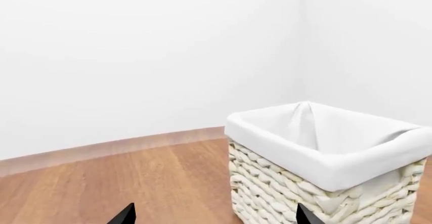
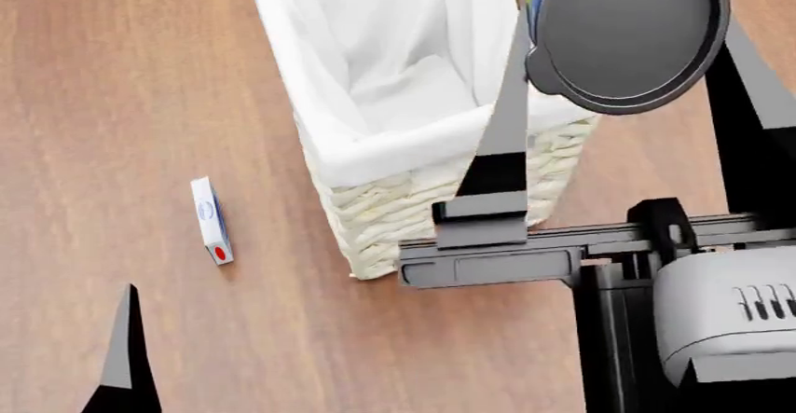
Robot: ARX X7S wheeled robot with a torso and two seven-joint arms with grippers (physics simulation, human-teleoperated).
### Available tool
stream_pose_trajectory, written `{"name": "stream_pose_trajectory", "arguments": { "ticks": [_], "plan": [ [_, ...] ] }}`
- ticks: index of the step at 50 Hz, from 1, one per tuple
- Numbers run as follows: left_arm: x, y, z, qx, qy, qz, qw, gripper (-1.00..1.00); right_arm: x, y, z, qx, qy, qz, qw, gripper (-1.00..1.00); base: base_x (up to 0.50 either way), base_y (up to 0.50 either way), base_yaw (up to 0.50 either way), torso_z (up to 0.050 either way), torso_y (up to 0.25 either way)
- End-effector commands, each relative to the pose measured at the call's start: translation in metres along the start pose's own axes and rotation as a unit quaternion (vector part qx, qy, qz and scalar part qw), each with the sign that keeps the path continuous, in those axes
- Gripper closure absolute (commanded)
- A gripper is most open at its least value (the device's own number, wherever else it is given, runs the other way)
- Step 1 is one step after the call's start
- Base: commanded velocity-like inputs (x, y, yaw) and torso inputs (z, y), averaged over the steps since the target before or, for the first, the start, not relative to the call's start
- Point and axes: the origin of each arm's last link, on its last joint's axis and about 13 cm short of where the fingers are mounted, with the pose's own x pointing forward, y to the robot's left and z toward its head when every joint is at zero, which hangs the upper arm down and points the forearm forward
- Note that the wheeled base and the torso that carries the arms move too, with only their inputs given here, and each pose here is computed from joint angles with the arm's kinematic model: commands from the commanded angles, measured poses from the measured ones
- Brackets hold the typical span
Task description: Pick up the alphabet soup and the cream cheese box, and put them in the basket.
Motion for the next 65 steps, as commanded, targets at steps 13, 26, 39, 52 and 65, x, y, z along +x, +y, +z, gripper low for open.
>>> {"name": "stream_pose_trajectory", "arguments": {
  "ticks": [13,26,39,52,65],
  "plan": [
    [0.001,0.001,0.001,-0.001,-0.001,0.000,1.000,-1.00,0.120,0.000,0.002,0.008,0.078,0.116,0.990,1.00,0.00,0.00,0.00,0.000,0.000],
    [-0.001,0.000,0.000,-0.004,-0.001,-0.002,1.000,-1.00,0.161,-0.002,-0.005,-0.036,0.249,0.166,0.954,1.00,0.00,0.00,0.00,0.000,0.000],
    [0.000,0.000,0.000,-0.006,0.000,-0.005,1.000,-1.00,0.168,-0.008,-0.010,-0.079,0.272,0.159,0.946,1.00,0.00,0.00,0.00,0.000,0.002],
    [0.001,0.001,-0.001,-0.005,0.001,-0.004,1.000,-1.00,0.165,-0.004,-0.029,-0.085,0.294,0.169,0.937,1.00,0.00,0.00,0.00,0.000,0.000],
    [0.001,0.003,-0.001,-0.007,0.001,-0.002,1.000,-1.00,0.165,-0.001,-0.038,-0.092,0.299,0.171,0.934,1.00,0.00,0.00,0.00,0.000,0.000]
  ]
}}
